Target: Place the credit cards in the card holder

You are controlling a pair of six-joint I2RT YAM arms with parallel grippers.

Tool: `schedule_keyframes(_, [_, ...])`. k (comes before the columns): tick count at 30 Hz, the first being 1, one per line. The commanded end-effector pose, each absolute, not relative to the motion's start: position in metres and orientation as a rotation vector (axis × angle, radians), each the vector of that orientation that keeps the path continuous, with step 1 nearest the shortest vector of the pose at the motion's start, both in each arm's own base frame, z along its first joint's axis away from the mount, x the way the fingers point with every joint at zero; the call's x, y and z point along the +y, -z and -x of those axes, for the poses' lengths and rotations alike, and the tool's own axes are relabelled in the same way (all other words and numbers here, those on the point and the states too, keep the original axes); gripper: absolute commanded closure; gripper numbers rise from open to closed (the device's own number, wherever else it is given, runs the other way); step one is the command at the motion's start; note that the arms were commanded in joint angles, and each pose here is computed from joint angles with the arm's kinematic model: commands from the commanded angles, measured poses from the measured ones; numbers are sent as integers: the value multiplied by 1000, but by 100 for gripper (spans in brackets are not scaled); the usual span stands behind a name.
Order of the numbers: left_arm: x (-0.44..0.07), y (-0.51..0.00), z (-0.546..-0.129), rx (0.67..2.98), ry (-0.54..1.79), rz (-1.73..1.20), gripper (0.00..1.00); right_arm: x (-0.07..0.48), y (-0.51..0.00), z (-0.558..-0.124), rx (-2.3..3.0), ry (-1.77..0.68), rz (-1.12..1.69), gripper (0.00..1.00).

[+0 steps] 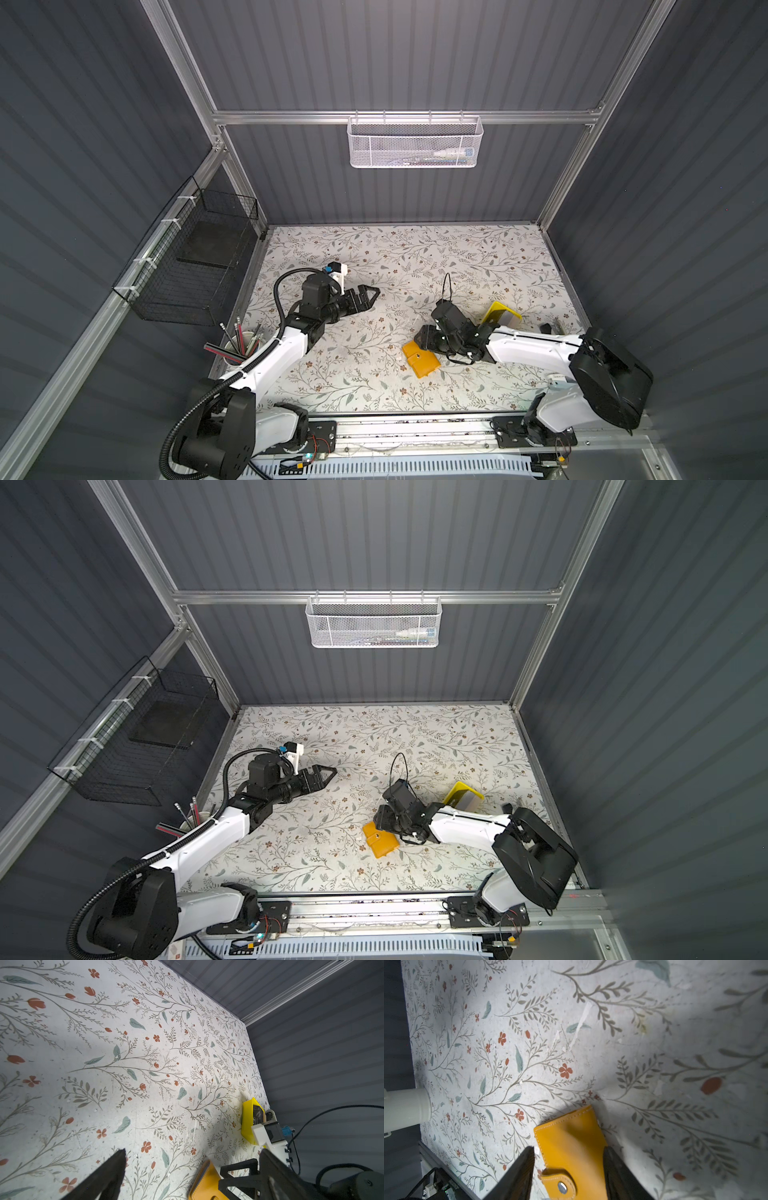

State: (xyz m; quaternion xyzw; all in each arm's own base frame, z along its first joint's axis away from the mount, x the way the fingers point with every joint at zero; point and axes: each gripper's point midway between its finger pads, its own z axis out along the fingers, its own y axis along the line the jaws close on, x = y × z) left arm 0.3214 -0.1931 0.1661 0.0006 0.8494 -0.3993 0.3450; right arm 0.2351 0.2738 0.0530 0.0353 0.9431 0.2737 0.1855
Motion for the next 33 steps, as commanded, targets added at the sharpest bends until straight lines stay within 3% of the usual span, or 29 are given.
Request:
schedule_keyframes(1, [-200,-174,-320,2174,1079,-48,0,269,-62,-231,2637,-755,-52,43])
schedule_keyframes(14, [-205,-168,-320,2181,1116,-54,0,224,-63,-178,2671,-673,-39,41])
schedule_keyframes(22, [-206,-166,-320,2184,1125,-49,0,225,-61,-137,2718,-811,58,42])
schedule_keyframes(27, [-206,-166,-320,2184,1128,-50,0,239,-60,-112,2762,-908,207,50])
schedule_keyframes(33, [-206,-165,-320,2183,1132,-41,0,251,-55,-115,2792,-892,203,56])
